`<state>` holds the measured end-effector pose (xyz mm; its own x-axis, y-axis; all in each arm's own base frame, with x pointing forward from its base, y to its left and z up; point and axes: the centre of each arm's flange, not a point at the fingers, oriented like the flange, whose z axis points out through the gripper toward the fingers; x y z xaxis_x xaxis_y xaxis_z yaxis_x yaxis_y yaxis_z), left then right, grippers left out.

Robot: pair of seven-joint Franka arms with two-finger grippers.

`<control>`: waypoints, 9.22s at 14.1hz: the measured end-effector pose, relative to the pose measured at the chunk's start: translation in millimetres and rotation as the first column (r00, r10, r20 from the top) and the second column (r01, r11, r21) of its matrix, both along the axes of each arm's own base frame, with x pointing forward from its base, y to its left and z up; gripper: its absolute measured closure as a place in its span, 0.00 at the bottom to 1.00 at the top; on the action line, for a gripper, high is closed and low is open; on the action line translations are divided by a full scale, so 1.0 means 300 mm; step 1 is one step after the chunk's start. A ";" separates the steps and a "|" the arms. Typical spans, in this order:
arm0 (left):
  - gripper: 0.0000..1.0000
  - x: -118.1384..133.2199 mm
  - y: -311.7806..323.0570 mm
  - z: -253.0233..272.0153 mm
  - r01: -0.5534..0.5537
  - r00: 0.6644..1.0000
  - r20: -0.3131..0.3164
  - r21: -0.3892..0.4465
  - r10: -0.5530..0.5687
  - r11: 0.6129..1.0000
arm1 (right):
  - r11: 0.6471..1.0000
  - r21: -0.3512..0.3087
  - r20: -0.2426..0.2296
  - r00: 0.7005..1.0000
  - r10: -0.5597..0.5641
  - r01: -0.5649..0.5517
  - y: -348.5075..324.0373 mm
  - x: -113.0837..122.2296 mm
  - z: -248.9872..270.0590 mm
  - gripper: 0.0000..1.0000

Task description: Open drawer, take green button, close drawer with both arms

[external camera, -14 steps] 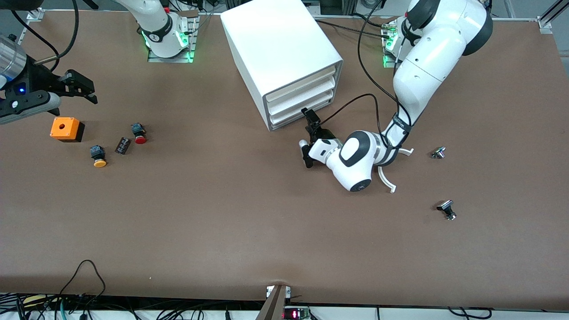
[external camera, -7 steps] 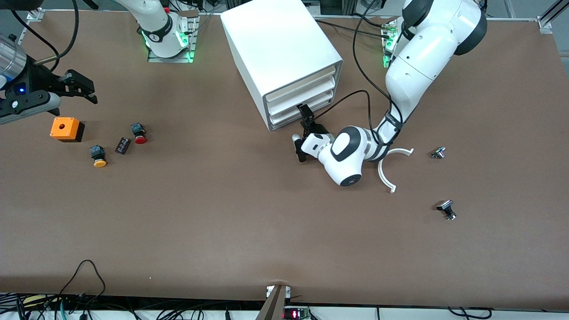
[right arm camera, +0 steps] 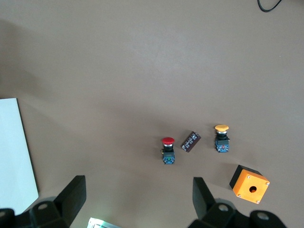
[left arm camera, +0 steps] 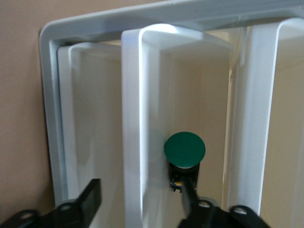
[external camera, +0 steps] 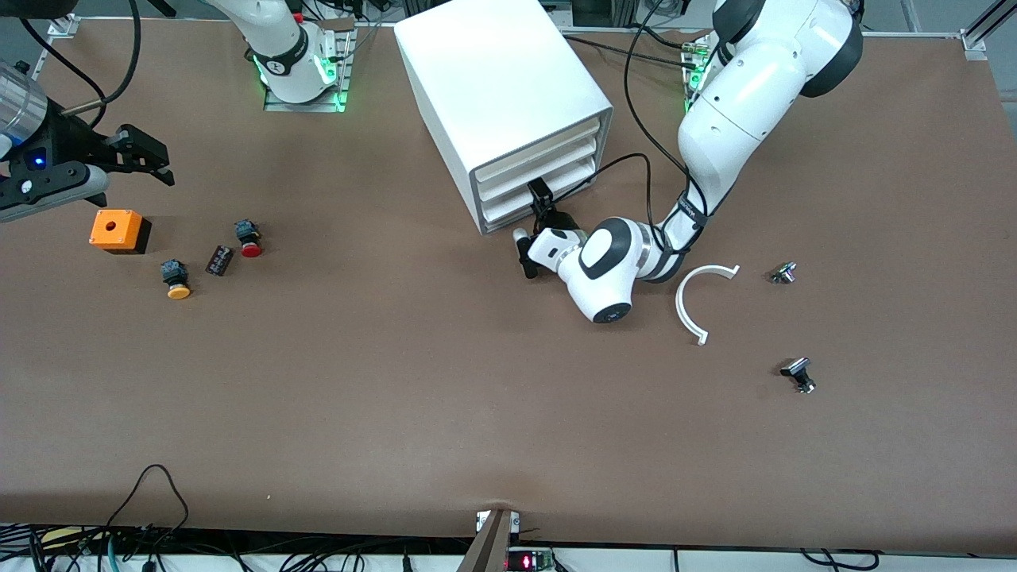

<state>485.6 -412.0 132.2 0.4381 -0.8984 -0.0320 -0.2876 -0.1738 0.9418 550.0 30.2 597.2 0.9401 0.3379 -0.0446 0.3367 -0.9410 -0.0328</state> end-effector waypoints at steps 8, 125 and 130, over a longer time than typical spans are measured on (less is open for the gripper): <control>0.91 -0.011 -0.016 0.020 0.010 1.000 -0.002 0.000 -0.010 1.000 | 1.000 0.000 0.000 1.000 0.000 0.000 0.000 0.000 0.000 0.00; 0.00 0.440 0.442 0.485 -0.880 0.310 0.805 0.444 0.506 -0.168 | 0.951 -0.086 -0.084 0.949 -0.305 0.298 1.193 0.190 -0.624 0.59; 0.00 0.397 0.347 0.393 -0.883 0.271 0.812 0.423 0.516 -0.203 | 0.985 -0.107 -0.162 0.975 -0.151 0.135 0.648 0.365 -0.781 0.59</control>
<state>604.7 -307.9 250.0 0.8997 0.4349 -0.0373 0.4365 -0.8970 0.0703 659.3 224.7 363.0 0.9544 0.1869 -0.2326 0.1954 -0.9806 0.0137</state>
